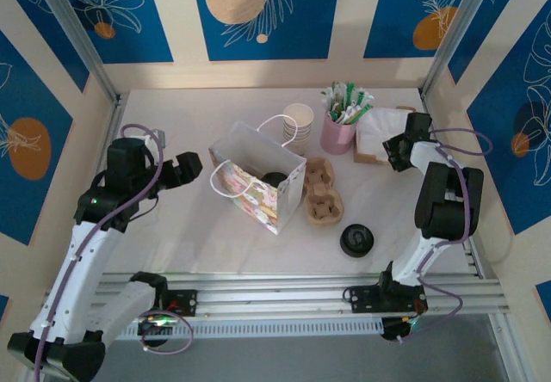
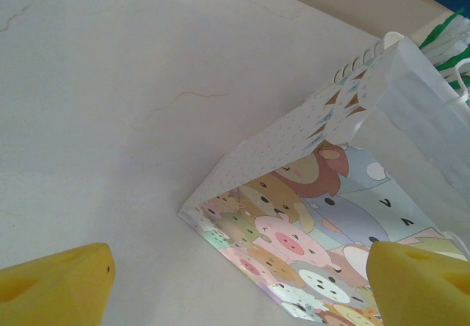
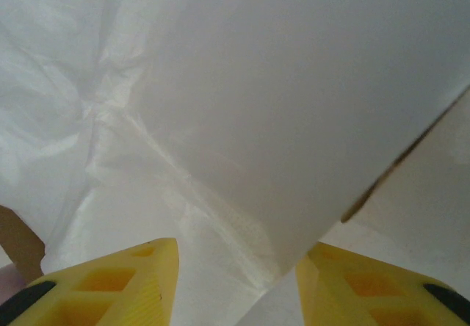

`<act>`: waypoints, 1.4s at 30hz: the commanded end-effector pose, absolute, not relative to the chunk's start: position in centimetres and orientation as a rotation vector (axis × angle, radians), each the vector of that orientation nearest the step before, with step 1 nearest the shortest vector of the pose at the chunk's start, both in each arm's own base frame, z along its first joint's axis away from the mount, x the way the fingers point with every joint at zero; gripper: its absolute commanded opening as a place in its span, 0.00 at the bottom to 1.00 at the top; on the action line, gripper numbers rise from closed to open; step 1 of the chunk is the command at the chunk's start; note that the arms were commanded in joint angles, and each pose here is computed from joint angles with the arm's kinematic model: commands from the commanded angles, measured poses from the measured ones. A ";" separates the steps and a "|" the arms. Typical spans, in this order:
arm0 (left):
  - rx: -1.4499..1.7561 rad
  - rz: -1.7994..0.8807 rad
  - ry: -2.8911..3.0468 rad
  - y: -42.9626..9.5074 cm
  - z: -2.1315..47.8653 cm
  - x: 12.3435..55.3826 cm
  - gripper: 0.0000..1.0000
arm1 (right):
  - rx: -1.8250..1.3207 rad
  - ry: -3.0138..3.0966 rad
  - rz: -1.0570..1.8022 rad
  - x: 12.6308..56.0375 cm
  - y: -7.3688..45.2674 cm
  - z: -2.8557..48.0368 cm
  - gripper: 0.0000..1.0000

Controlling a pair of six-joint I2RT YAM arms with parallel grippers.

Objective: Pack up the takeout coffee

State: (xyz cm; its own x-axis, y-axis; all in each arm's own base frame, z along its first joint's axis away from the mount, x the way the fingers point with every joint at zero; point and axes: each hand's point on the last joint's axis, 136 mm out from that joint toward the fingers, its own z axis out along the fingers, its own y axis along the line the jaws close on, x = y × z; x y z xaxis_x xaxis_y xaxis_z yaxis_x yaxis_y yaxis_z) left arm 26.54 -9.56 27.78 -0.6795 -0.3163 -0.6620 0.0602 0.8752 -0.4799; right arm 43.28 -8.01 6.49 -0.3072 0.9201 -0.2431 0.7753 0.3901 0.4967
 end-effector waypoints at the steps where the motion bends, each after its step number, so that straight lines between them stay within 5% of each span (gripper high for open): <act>1: -0.170 -0.595 2.240 -9.6 27.8 26.3 0.89 | 1.474 2.142 0.370 43.3 -8.4 5.9 0.46; 5: -0.169 -0.574 2.235 -9.3 28.1 26.3 0.89 | 1.497 2.124 0.382 43.3 -8.6 5.5 0.41; 9: -0.149 -0.569 2.228 -9.4 28.5 26.3 0.89 | 1.474 2.112 0.388 43.3 -8.6 6.0 0.21; 16: -0.044 -0.355 2.220 -7.3 29.7 26.4 0.93 | 1.317 2.102 0.438 43.2 -7.7 10.9 0.01; 25: 0.124 -0.243 2.088 -7.0 33.3 27.3 0.96 | 0.883 2.025 0.425 39.5 -4.7 24.4 0.00; 33: 0.526 -0.461 1.791 -12.5 38.2 25.2 0.92 | 0.410 1.960 0.550 32.3 2.3 35.7 0.00; 42: 0.801 -0.551 1.476 -16.0 41.0 22.3 0.95 | -0.082 1.855 0.809 24.0 9.9 42.6 0.00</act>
